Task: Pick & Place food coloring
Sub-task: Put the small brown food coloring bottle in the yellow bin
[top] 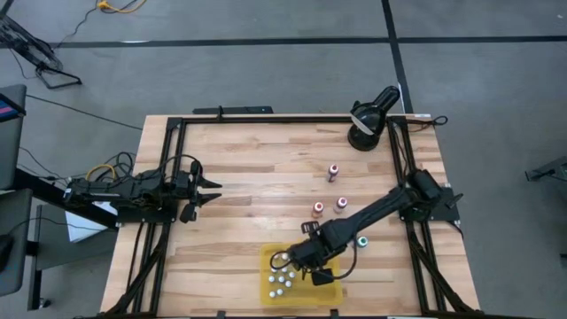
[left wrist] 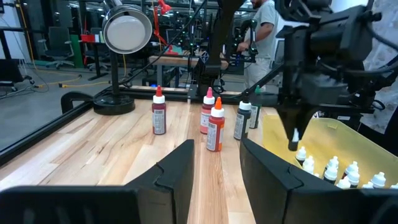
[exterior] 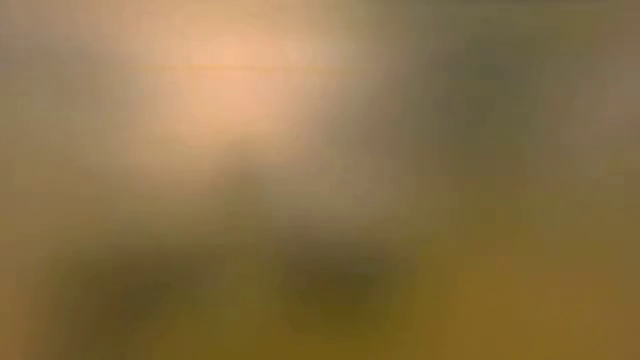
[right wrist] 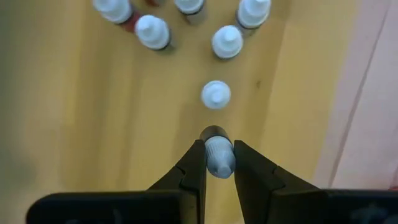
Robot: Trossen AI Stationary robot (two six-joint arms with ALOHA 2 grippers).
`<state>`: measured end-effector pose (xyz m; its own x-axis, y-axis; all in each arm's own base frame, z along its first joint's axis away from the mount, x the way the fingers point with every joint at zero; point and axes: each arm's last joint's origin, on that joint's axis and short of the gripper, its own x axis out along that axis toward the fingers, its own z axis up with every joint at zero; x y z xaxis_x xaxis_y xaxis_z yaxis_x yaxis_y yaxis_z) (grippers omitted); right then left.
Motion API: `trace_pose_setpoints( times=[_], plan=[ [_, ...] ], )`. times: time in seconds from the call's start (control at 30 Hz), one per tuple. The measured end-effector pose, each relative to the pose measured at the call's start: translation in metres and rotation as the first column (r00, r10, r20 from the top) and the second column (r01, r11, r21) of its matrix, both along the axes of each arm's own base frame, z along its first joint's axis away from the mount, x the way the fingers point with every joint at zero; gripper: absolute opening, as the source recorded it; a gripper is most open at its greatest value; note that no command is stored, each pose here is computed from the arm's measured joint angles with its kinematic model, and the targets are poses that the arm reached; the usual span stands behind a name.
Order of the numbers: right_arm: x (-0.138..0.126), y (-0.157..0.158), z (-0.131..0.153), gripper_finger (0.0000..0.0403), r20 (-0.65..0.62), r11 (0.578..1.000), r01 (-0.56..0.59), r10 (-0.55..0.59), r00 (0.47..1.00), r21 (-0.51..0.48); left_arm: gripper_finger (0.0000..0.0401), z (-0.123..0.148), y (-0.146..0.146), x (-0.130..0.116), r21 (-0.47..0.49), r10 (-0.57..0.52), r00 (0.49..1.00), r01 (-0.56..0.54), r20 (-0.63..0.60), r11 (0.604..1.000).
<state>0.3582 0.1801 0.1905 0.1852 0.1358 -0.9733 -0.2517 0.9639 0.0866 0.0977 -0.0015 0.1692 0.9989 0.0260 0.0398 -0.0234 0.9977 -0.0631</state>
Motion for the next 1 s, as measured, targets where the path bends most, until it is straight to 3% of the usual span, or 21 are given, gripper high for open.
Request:
trace_pose_setpoints(
  times=[0.37,0.67,1.0],
  plan=[
    [0.0,-0.016,-0.025,0.0052,0.008,0.998,0.057,-0.056,0.998,-0.014,0.0121,0.0,0.0,0.0,0.0,0.0,1.0,0.0,0.0,1.0],
    [0.0,-0.017,-0.026,0.0056,0.035,0.997,0.066,-0.064,0.997,-0.05,0.0121,0.0,0.0,0.0,0.0,0.0,1.0,0.0,0.0,1.0],
    [0.0,-0.017,-0.027,0.0135,0.036,0.996,0.065,-0.063,0.997,-0.054,0.0121,0.0,0.0,0.0,0.0,0.0,1.0,0.0,0.0,1.0]
  ],
)
